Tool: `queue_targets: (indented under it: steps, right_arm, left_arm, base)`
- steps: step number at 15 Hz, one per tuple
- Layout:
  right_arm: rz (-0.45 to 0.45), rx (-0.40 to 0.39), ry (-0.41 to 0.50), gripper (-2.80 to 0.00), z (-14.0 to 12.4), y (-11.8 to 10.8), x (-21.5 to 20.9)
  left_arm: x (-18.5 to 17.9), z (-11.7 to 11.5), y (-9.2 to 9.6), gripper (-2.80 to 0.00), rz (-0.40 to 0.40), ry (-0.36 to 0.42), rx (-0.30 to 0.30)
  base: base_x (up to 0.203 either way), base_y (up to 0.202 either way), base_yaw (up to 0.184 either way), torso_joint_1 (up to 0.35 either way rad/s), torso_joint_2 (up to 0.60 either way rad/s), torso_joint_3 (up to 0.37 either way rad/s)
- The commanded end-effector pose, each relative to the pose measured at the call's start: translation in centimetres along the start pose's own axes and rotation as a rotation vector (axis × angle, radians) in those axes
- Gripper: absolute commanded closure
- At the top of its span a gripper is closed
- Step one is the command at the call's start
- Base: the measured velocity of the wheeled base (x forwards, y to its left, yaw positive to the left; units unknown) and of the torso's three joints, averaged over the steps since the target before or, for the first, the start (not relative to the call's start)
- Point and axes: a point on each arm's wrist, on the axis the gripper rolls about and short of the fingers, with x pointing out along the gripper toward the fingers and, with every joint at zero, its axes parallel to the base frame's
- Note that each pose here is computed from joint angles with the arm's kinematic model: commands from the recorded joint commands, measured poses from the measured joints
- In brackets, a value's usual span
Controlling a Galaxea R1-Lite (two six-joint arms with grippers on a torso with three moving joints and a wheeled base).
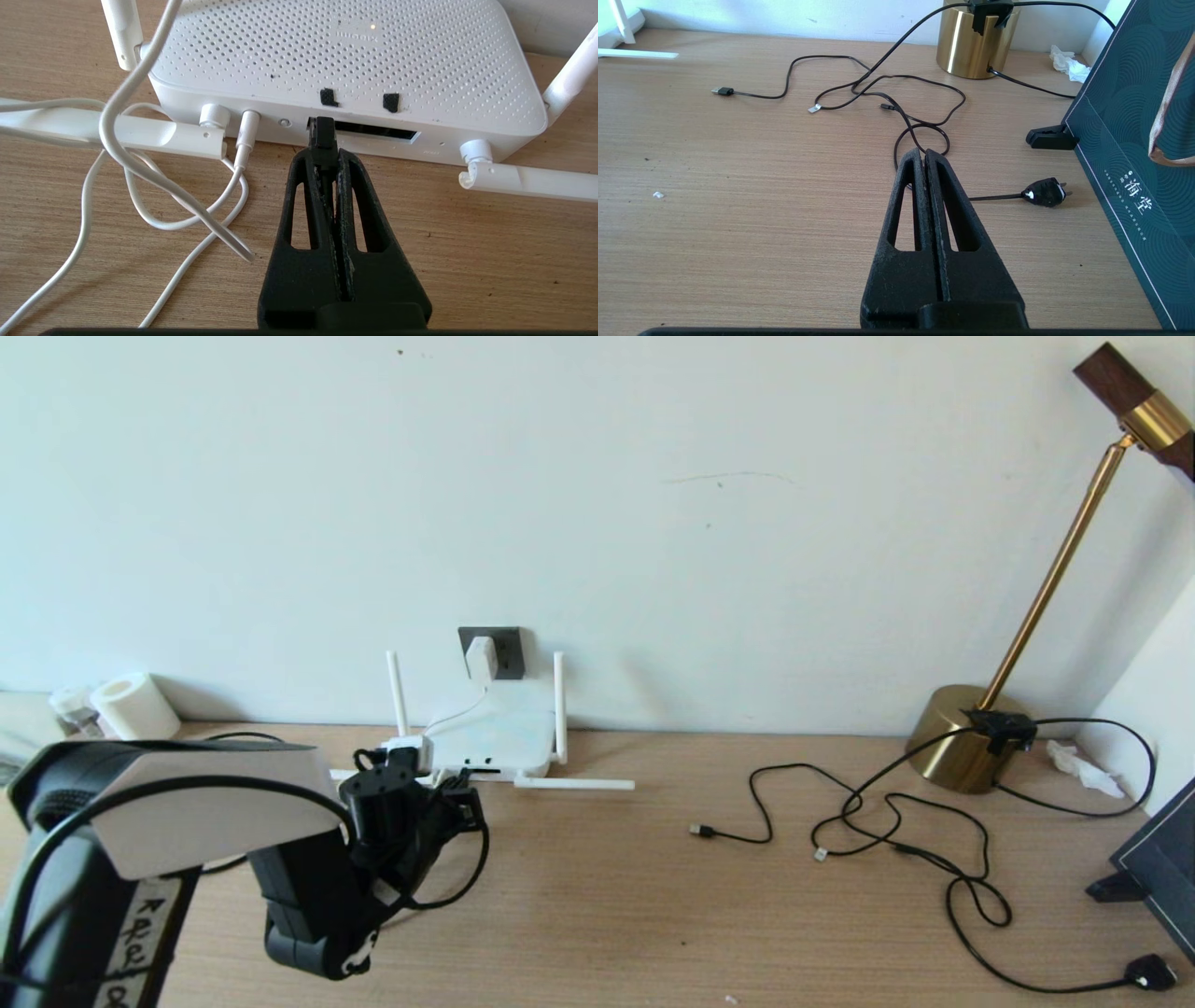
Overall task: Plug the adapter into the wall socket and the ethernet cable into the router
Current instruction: Align cable and router interface
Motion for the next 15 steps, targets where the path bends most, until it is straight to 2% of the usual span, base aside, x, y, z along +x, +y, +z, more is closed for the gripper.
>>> queue_targets:
  steps: [1,15]
  right_arm:
    - [0.0,-0.001,0.002,0.0,0.0,0.0,0.01]
    - [0.0,0.001,0.002,0.0,0.0,0.0,0.01]
  left_arm:
    - [0.08,-0.33,0.03,0.0,0.002,0.004,0.0]
    - [0.07,-0.16,0.25,0.0,0.008,0.001,0.003]
  base:
    - [0.0,0.0,0.0,0.0,0.0,0.0]
    - [0.0,0.0,0.0,0.0,0.0,0.0]
